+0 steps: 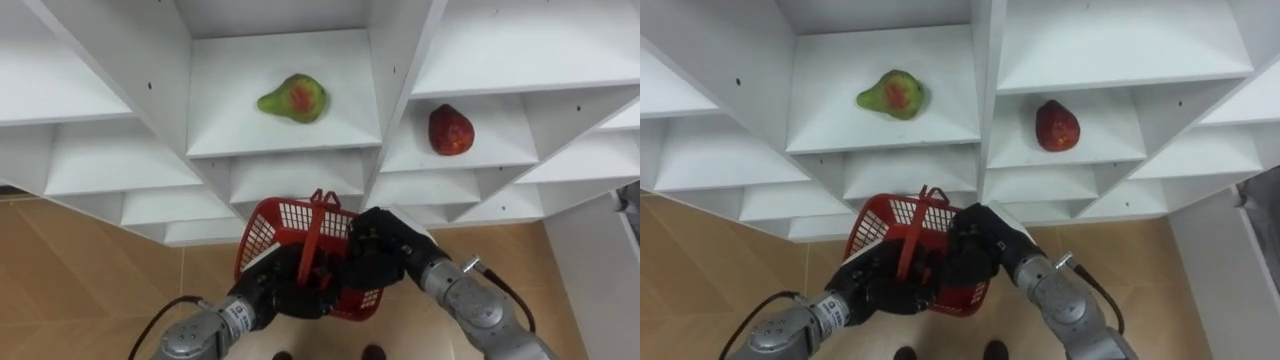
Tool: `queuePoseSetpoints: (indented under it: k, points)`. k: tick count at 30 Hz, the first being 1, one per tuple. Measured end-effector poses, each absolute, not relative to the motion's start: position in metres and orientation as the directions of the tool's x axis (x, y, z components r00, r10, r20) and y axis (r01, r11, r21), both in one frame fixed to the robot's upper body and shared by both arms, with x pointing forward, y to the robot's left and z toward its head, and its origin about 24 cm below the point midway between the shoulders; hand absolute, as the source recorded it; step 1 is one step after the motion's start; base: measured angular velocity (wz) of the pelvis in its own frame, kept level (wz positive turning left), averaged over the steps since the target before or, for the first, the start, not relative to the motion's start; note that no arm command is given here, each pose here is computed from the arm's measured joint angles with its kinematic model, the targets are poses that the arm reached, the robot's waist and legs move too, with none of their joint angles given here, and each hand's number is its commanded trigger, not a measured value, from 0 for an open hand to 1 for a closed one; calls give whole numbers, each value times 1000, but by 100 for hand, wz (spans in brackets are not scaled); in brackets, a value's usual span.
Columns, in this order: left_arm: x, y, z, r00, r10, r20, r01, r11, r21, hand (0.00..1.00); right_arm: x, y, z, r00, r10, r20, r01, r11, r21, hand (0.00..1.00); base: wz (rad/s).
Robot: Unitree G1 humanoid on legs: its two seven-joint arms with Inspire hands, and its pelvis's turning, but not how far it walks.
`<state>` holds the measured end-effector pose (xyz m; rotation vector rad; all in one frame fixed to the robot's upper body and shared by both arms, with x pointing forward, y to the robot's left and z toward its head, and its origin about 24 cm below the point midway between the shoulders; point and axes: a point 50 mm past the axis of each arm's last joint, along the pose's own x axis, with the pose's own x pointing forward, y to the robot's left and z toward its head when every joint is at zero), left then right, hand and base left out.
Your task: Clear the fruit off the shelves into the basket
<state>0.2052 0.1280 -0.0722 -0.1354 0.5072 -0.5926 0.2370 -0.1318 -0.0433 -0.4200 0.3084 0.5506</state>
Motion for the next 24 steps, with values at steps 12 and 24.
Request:
queuePoseSetpoints:
  k: [12, 24]
  points:
    - [203, 127, -74, 697, -574, -430, 493, 819, -294, 100, 238, -128, -47, 803, 445, -396, -566, 778, -273, 100, 0]
    - [205, 123, -72, 704, -580, -410, 481, 814, -325, 100, 237, -130, -49, 800, 450, -398, -546, 820, -170, 100, -1]
